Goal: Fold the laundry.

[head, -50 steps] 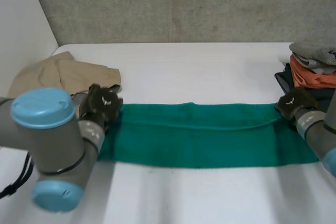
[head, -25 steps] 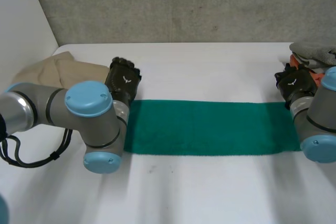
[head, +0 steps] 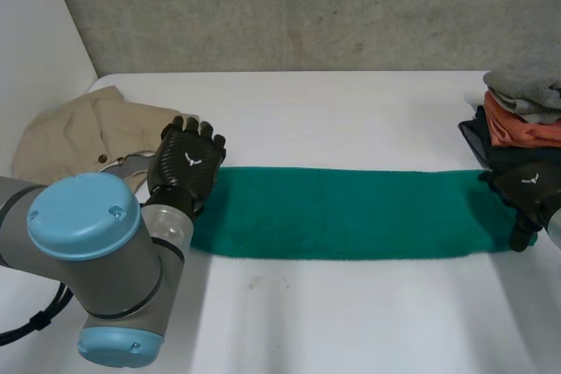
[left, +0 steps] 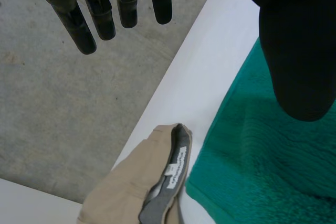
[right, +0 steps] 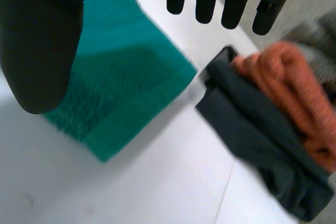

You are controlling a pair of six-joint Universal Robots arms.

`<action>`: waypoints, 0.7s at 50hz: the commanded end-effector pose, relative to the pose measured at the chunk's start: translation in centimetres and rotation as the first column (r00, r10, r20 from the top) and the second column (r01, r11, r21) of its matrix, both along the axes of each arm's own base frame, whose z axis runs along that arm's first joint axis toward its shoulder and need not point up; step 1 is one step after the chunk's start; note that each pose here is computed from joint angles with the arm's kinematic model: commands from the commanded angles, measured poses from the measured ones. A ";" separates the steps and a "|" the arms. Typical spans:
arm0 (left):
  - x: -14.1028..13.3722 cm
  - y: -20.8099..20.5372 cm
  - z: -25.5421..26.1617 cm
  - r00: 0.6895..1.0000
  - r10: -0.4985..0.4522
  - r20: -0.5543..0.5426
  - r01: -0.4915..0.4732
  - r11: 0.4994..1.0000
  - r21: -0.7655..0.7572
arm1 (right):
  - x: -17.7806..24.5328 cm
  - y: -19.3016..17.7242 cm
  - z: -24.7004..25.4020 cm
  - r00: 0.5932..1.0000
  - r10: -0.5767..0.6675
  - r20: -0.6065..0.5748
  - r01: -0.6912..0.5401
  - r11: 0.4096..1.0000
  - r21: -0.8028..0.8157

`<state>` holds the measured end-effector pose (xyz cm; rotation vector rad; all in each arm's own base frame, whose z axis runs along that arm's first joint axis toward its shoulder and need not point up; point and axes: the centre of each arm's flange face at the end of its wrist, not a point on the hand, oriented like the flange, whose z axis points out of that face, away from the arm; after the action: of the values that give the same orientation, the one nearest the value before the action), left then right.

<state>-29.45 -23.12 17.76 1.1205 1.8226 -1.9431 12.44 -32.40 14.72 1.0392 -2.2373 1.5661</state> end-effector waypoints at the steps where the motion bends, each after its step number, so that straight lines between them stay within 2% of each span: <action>1: 0.0 -0.3 -0.1 1.000 0.005 -0.013 -0.005 1.000 0.002 | -1.2 -1.6 -2.7 1.000 -0.027 -0.016 0.027 0.999 0.022; 6: 0.0 -0.2 0.0 1.000 0.004 -0.014 -0.004 1.000 -0.001 | -3.1 -2.8 -2.6 0.995 -0.100 -0.029 0.100 0.995 0.006; 8: 0.0 -0.2 0.1 1.000 0.005 -0.015 -0.005 1.000 -0.002 | -5.3 -3.5 -2.4 0.982 -0.181 -0.059 0.180 0.984 -0.011; 11: 0.1 -0.1 0.5 1.000 0.006 -0.021 -0.007 1.000 -0.011 | -7.5 -4.2 -1.6 0.963 -0.242 -0.121 0.236 0.970 -0.066; 18: 0.5 0.5 1.3 1.000 0.003 -0.029 -0.004 1.000 -0.022 | -8.8 -4.5 1.1 0.926 -0.261 -0.274 0.213 0.958 -0.191; 21: 0.6 0.7 1.1 1.000 0.005 -0.025 -0.005 1.000 -0.016 | -5.9 -4.0 2.6 0.938 -0.194 -0.288 0.127 0.963 -0.237; 23: 0.7 0.7 1.0 1.000 0.006 -0.025 -0.007 1.000 -0.013 | -0.9 -2.9 4.1 0.963 -0.080 -0.255 0.004 0.958 -0.287; 26: 0.8 0.7 1.0 1.000 0.011 -0.023 -0.011 1.000 -0.012 | 3.3 -1.7 5.2 0.981 0.021 -0.195 -0.088 0.936 -0.340; 27: 0.8 0.8 1.0 1.000 0.011 -0.023 -0.011 1.000 -0.011 | 6.1 -0.6 5.8 0.983 0.095 -0.158 -0.148 0.915 -0.375; 29: 0.9 0.8 1.0 1.000 0.013 -0.023 -0.013 1.000 -0.011 | 8.5 0.5 6.0 0.977 0.164 -0.133 -0.204 0.893 -0.402; 30: 0.9 0.9 1.1 1.000 0.013 -0.023 -0.013 1.000 -0.012 | 9.8 1.2 6.2 0.971 0.205 -0.124 -0.238 0.877 -0.417; 31: 1.0 0.9 1.1 1.000 0.013 -0.023 -0.013 1.000 -0.012 | 12.7 3.0 6.3 0.946 0.302 -0.119 -0.323 0.835 -0.446; 32: 1.0 0.9 1.2 1.000 0.014 -0.024 -0.014 1.000 -0.013 | 13.9 3.9 6.3 0.932 0.342 -0.119 -0.358 0.816 -0.454; 35: 1.1 1.0 1.2 1.000 0.016 -0.027 -0.016 1.000 -0.014 | 19.3 8.2 5.2 0.836 0.534 -0.123 -0.522 0.709 -0.473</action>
<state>-28.51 -22.24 18.82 1.0845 1.8234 -1.9651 22.20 -31.20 20.75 1.2422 -1.6338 1.9394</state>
